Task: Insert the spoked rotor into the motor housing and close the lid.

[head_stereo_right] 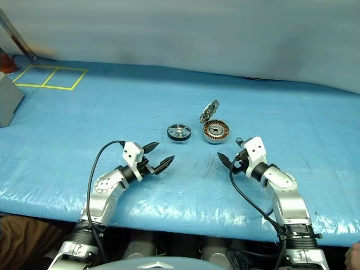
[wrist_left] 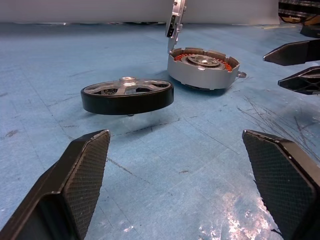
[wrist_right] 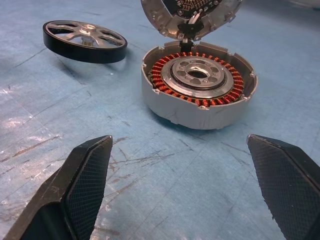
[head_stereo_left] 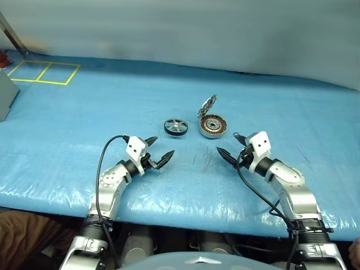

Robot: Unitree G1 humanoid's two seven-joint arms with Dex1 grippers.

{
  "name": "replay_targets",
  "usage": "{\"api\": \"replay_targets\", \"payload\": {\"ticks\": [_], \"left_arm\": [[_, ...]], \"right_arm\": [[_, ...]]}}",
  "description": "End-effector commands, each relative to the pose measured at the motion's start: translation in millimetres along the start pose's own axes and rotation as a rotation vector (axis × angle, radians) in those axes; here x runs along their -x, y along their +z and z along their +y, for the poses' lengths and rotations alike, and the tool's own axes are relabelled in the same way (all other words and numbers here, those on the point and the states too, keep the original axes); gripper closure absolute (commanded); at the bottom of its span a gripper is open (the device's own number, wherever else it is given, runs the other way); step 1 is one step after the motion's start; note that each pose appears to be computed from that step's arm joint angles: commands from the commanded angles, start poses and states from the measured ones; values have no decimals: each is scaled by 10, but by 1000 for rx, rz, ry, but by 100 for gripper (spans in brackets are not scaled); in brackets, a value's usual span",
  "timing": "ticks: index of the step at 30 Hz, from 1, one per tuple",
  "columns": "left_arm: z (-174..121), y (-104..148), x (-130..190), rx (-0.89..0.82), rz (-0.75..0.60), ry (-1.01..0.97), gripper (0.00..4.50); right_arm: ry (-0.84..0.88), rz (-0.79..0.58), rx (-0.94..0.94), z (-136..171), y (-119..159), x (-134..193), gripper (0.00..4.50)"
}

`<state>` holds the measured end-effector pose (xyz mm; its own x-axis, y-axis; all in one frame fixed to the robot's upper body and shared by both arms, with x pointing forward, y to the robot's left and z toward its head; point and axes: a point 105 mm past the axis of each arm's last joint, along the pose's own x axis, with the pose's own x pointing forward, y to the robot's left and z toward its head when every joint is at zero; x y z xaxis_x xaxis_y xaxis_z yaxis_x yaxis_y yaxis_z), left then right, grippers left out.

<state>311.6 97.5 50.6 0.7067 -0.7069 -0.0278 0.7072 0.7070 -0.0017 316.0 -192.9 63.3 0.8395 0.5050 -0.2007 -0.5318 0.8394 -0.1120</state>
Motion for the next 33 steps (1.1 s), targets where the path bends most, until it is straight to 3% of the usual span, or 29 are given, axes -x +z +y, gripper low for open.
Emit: {"api": "replay_targets", "payload": {"ticks": [1,33], "left_arm": [[-14,121,-41,-25,-44,-10,0],[-8,129,-46,-21,-54,10,0]], "right_arm": [[-4,-56,47,-29,200,-5,1],[20,-51,83,1,243,-54,1]]}}
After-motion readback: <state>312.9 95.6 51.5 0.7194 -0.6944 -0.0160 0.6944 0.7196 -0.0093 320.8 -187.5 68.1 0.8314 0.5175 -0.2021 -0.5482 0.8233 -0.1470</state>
